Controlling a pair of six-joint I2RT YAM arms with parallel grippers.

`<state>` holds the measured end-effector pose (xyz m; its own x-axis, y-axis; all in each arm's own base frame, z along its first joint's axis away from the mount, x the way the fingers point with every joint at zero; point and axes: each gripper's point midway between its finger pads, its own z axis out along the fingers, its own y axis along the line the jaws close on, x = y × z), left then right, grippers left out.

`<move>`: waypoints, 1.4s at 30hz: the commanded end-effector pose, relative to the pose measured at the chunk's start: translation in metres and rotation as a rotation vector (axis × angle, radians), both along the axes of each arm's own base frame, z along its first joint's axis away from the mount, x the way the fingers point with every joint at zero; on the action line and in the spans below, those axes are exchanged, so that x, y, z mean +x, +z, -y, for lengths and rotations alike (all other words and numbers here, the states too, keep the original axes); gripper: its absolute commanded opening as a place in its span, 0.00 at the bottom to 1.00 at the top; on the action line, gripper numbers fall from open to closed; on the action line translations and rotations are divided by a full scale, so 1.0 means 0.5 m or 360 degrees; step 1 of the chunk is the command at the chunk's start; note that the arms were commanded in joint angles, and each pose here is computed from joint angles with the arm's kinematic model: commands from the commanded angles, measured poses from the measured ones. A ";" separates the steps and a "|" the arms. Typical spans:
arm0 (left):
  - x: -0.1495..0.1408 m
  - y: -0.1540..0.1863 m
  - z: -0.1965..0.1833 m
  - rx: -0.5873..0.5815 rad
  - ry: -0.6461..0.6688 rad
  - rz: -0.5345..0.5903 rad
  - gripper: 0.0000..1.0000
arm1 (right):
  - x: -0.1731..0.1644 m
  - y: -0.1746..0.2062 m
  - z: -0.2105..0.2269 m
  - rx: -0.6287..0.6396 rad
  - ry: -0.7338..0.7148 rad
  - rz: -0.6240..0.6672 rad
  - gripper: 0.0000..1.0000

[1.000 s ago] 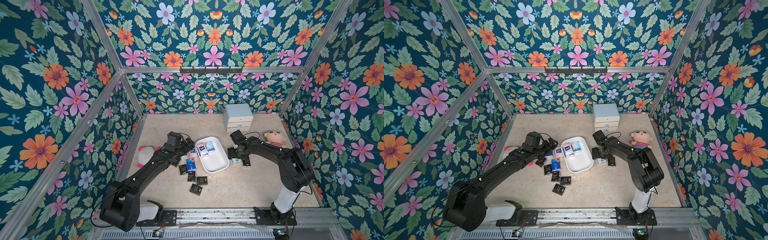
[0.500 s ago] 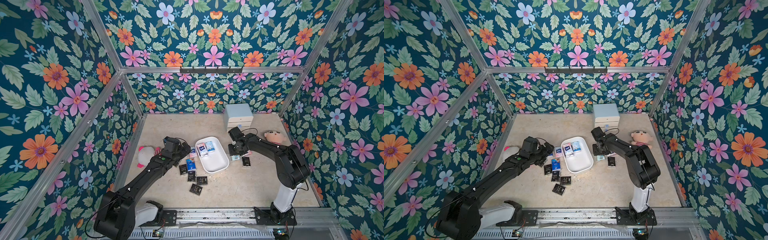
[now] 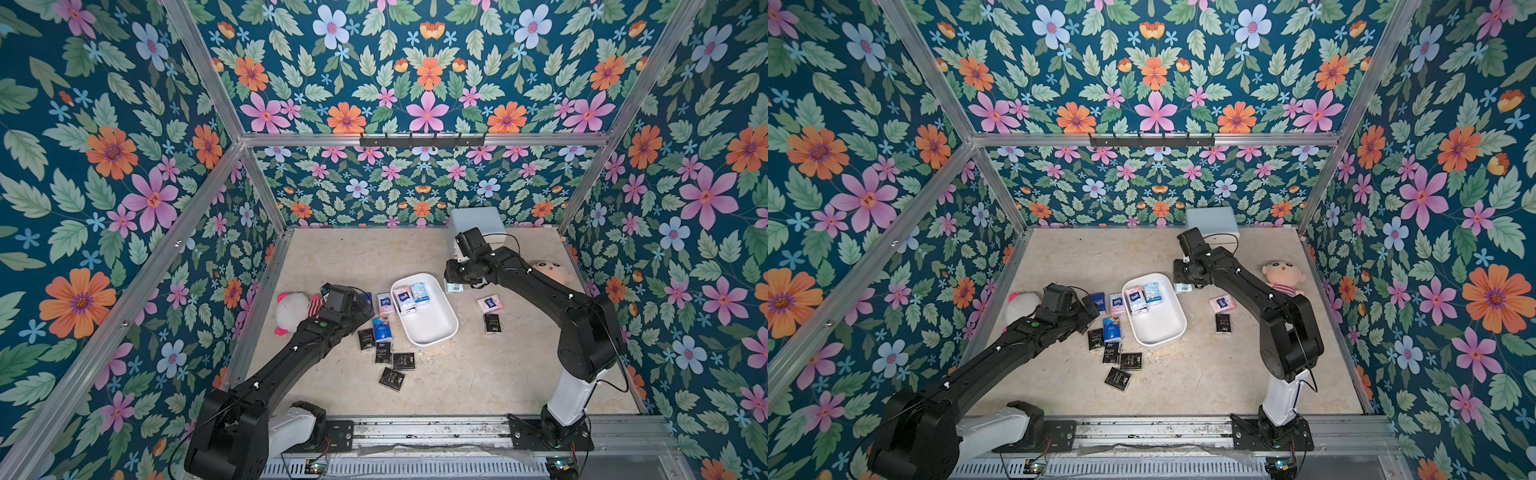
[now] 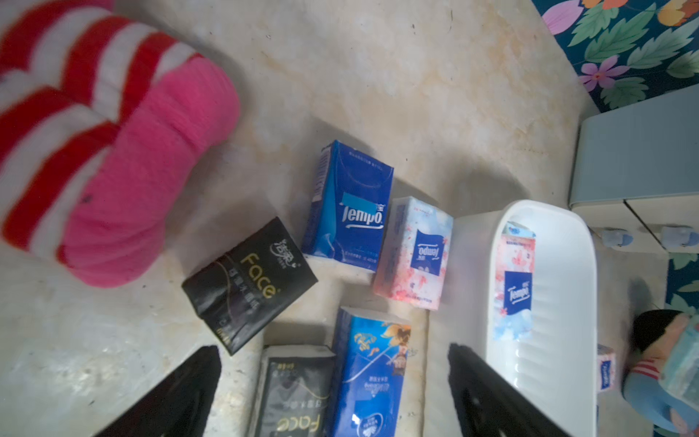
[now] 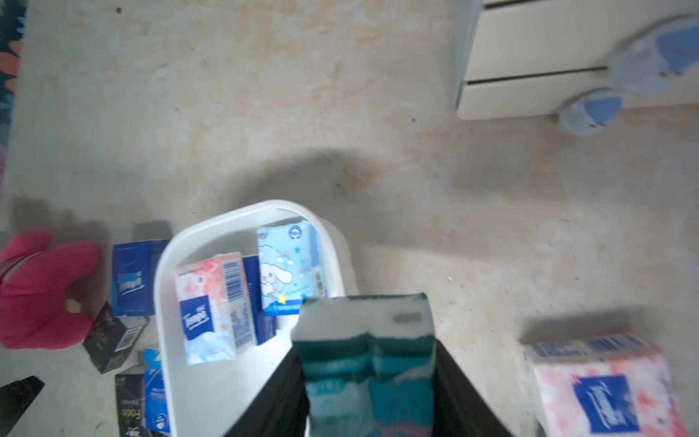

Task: Put the pocket tissues into the storage box
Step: Place the pocket tissues in the storage box, then pick up the pocket tissues from the center of the board.

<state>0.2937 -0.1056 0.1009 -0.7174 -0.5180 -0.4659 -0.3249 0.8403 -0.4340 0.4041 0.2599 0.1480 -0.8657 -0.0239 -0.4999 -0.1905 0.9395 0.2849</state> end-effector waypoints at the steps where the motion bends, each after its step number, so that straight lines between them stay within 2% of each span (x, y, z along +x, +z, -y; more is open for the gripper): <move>1: -0.023 -0.010 -0.039 0.0182 0.0015 -0.0057 0.99 | -0.001 0.009 -0.068 0.0091 0.0110 0.0013 0.51; 9: -0.050 0.001 -0.062 0.0206 0.0054 -0.0037 0.99 | 0.014 -0.046 -0.146 0.0062 0.0212 -0.0042 0.51; 21: -0.061 0.037 -0.077 0.0204 0.0102 0.0013 0.99 | 0.026 -0.119 -0.181 -0.0006 0.0285 -0.0184 0.51; 23: -0.062 0.038 -0.078 0.0200 0.0105 0.0012 0.99 | 0.027 -0.123 -0.184 -0.0010 0.0290 -0.0192 0.55; 27: -0.061 0.046 -0.075 0.0193 0.0101 0.0017 1.00 | 0.027 -0.102 -0.195 0.0022 0.0306 -0.0191 0.71; 29: -0.059 0.050 -0.074 0.0194 0.0098 0.0020 0.99 | 0.027 -0.079 -0.193 0.0029 0.0302 -0.0163 0.72; 34: -0.049 0.049 -0.064 0.0169 0.0079 0.0028 0.99 | 0.029 -0.037 -0.143 -0.0060 0.0206 -0.0067 0.74; 39: -0.022 0.042 -0.031 0.0080 0.0028 0.0015 0.99 | 0.027 -0.031 -0.013 -0.0162 -0.0139 -0.0130 0.77; 42: -0.001 0.042 -0.010 0.0041 -0.0008 0.0016 0.99 | 0.022 -0.035 0.070 -0.0140 -0.0359 -0.0150 0.79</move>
